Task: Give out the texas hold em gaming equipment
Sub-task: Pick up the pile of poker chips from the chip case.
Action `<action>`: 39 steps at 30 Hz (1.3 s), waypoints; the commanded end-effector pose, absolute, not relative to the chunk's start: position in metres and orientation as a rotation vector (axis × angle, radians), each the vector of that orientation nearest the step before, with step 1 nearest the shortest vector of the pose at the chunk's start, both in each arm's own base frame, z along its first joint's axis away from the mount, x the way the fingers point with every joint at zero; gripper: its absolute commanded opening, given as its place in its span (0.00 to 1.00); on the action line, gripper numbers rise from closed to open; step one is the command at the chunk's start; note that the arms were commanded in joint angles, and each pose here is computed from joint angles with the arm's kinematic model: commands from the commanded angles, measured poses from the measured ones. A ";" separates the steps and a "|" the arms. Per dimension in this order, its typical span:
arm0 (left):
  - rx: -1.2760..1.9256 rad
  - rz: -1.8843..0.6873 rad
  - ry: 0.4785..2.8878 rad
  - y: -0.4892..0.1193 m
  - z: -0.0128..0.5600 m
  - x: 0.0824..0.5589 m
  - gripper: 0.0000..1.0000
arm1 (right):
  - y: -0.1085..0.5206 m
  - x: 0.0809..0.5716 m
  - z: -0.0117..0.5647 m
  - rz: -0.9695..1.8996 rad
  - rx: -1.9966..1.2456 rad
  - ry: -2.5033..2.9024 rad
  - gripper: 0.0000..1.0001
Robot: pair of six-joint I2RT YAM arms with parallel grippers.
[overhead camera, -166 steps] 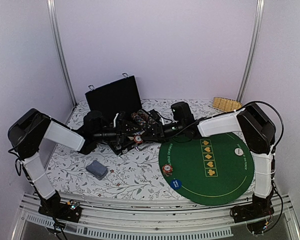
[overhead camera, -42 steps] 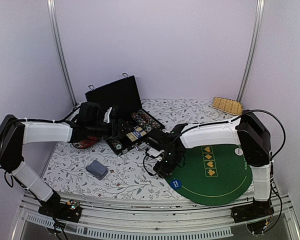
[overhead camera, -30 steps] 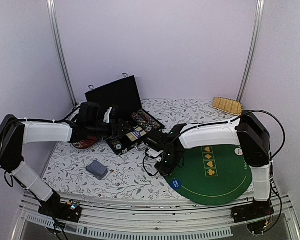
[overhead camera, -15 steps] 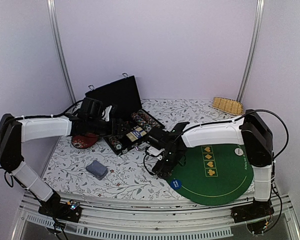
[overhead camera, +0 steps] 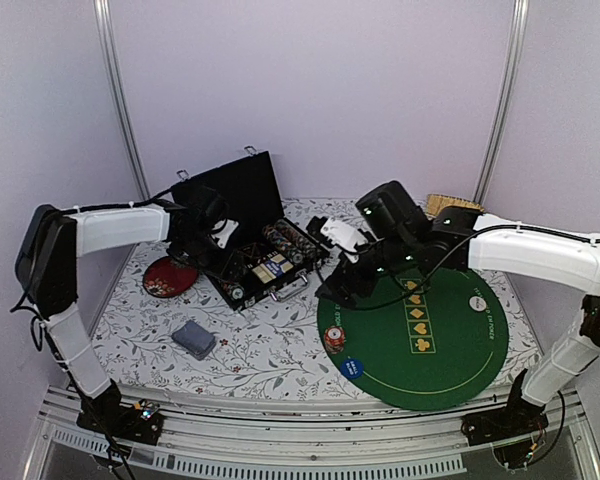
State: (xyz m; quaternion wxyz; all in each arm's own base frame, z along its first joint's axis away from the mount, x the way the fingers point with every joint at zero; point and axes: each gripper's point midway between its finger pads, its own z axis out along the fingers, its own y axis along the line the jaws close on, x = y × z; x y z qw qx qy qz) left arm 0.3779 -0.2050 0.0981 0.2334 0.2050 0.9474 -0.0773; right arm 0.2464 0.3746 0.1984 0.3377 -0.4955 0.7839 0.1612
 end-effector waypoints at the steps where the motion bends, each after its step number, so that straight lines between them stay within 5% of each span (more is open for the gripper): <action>1: 0.775 -0.104 2.700 -0.191 0.065 0.362 0.75 | 0.358 0.271 0.221 0.422 -1.167 1.938 0.99; 4: 0.780 -0.099 2.708 -0.194 0.057 0.365 0.64 | 0.354 0.271 0.212 0.405 -1.171 1.959 0.99; 9: 0.761 -0.018 2.693 -0.193 0.048 0.374 0.62 | 0.360 0.264 0.205 0.462 -1.206 1.973 0.99; 17: 0.795 0.020 2.649 -0.204 0.034 0.378 0.68 | 0.365 0.262 0.200 0.481 -1.234 1.982 0.99; 30: 0.993 -0.197 2.599 -0.254 0.029 0.335 0.65 | 0.367 0.263 0.191 0.480 -1.243 2.015 0.99; 39: 0.971 -0.007 2.578 -0.239 0.029 0.349 0.67 | 0.371 0.262 0.185 0.492 -1.263 2.035 0.99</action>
